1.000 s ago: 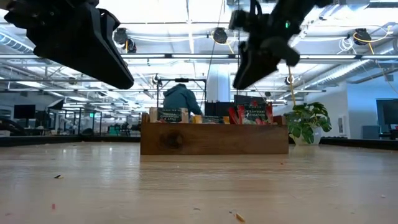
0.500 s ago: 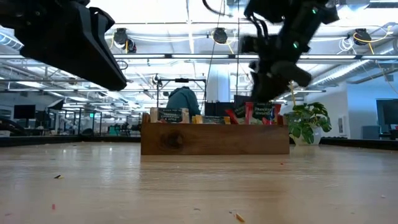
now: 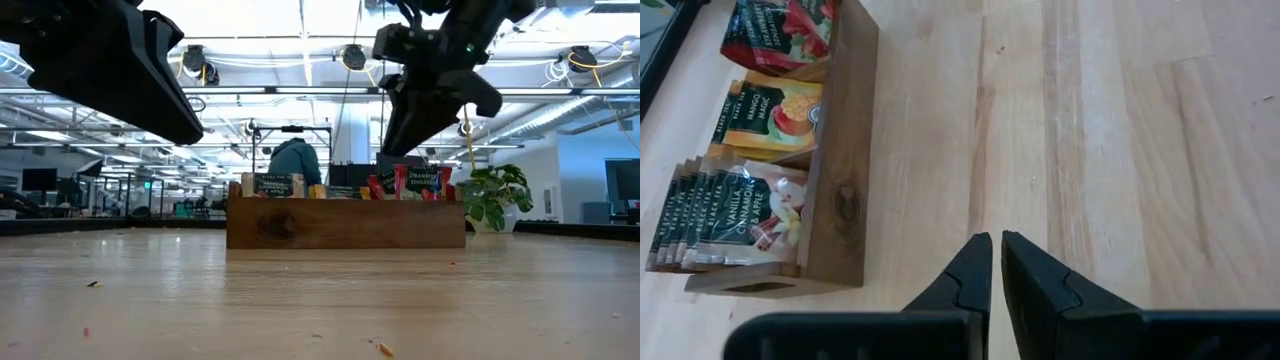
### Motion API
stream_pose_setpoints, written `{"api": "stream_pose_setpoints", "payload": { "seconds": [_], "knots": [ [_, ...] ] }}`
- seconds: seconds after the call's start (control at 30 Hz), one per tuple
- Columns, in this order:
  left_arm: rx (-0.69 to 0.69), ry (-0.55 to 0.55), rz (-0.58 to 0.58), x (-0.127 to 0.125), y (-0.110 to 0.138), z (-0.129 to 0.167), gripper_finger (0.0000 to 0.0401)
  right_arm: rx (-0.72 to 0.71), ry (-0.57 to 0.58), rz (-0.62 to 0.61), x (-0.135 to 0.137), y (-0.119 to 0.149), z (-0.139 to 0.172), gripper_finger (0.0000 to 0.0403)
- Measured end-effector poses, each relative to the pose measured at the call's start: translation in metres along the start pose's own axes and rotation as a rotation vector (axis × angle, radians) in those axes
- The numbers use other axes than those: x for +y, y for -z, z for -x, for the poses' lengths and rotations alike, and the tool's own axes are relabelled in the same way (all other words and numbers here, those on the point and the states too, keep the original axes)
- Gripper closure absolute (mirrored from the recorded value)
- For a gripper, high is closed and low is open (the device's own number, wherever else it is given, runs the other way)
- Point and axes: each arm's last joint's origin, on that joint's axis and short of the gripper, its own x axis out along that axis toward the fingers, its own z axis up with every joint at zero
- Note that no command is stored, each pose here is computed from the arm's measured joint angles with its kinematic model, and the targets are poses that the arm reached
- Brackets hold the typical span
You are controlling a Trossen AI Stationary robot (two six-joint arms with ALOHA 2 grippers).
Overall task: Pick & Place Tea
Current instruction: Adjust the red tea bags in the wooden organizer
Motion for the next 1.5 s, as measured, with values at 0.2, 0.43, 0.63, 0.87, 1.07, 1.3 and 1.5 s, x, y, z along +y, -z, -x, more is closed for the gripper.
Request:
{"api": "stream_pose_setpoints", "payload": {
  "seconds": [0.2,0.43,0.63,0.87,1.07,1.3,1.5],
  "knots": [
    [0.001,0.003,0.003,0.0,0.0,0.0,0.0366,0.01,-0.008,0.006,-0.007,0.003,-0.002,0.0351],
    [0.001,0.003,0.009,0.0,0.0,0.0,0.0366,-0.069,0.05,-0.02,-0.011,-0.006,-0.003,0.0394],
    [0.0,0.007,0.01,-0.002,0.001,0.001,0.0366,0.049,0.04,-0.04,-0.005,0.011,-0.019,0.0401],
    [-0.005,0.011,0.004,-0.004,0.003,0.004,0.0366,0.15,0.038,-0.073,-0.002,0.023,-0.02,0.0402],
    [-0.006,0.008,0.005,-0.004,0.002,0.004,0.0366,0.117,0.048,-0.08,0.003,0.018,-0.018,0.0403],
    [-0.005,0.007,0.005,-0.004,0.002,0.004,0.0366,0.129,0.128,-0.106,0.006,0.011,-0.004,0.0403],
    [-0.005,0.007,0.008,-0.004,0.003,0.004,0.0366,0.139,0.135,-0.17,0.004,0.012,0.001,0.0403]
  ]
}}
